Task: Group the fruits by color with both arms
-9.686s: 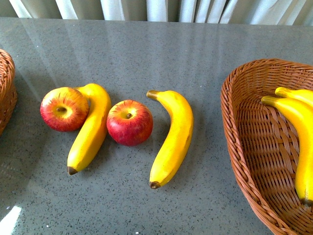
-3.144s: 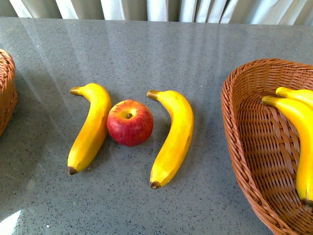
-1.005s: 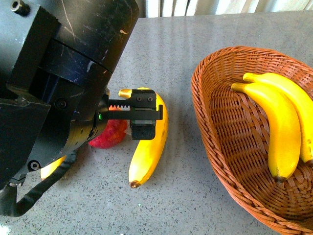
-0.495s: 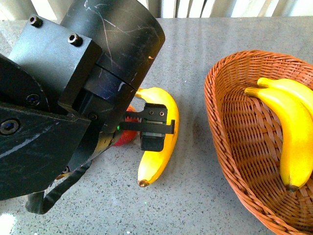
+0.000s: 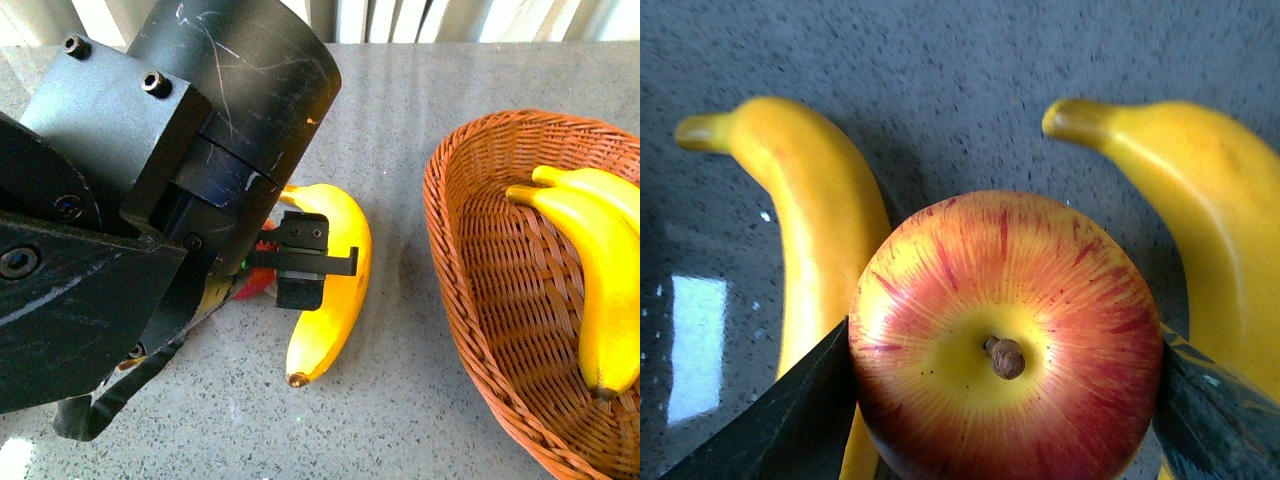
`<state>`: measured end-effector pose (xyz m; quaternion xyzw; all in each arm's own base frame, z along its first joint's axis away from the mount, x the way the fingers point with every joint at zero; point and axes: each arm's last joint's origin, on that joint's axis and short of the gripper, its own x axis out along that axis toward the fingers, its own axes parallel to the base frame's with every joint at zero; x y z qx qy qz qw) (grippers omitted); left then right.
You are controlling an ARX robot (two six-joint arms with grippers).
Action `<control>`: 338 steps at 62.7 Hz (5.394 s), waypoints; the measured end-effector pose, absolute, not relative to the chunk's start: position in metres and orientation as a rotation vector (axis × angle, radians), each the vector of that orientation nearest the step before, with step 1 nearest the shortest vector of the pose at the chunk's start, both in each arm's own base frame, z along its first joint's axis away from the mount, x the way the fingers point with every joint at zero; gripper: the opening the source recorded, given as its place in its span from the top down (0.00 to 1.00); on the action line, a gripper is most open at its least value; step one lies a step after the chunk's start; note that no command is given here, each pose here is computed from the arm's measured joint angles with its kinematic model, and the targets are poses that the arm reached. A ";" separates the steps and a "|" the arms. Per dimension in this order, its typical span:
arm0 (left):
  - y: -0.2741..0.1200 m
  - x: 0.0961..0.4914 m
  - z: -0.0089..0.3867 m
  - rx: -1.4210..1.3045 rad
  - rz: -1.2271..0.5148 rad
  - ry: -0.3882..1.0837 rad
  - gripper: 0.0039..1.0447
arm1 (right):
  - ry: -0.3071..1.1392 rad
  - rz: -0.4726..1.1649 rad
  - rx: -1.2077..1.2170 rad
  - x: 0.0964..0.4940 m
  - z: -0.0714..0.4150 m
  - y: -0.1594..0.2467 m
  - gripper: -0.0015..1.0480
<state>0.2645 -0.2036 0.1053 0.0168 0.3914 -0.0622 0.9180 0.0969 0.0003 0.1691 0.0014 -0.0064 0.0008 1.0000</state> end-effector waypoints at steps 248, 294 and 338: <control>0.000 0.098 0.167 -0.010 -0.004 0.001 0.99 | -0.013 0.001 0.003 0.097 0.169 0.000 0.09; 0.000 0.098 0.166 -0.010 -0.002 0.004 0.29 | -0.013 0.002 0.003 0.097 0.169 0.000 0.09; 0.000 0.098 0.166 -0.008 -0.002 0.004 0.09 | 0.435 0.591 0.148 0.141 0.205 -0.013 0.09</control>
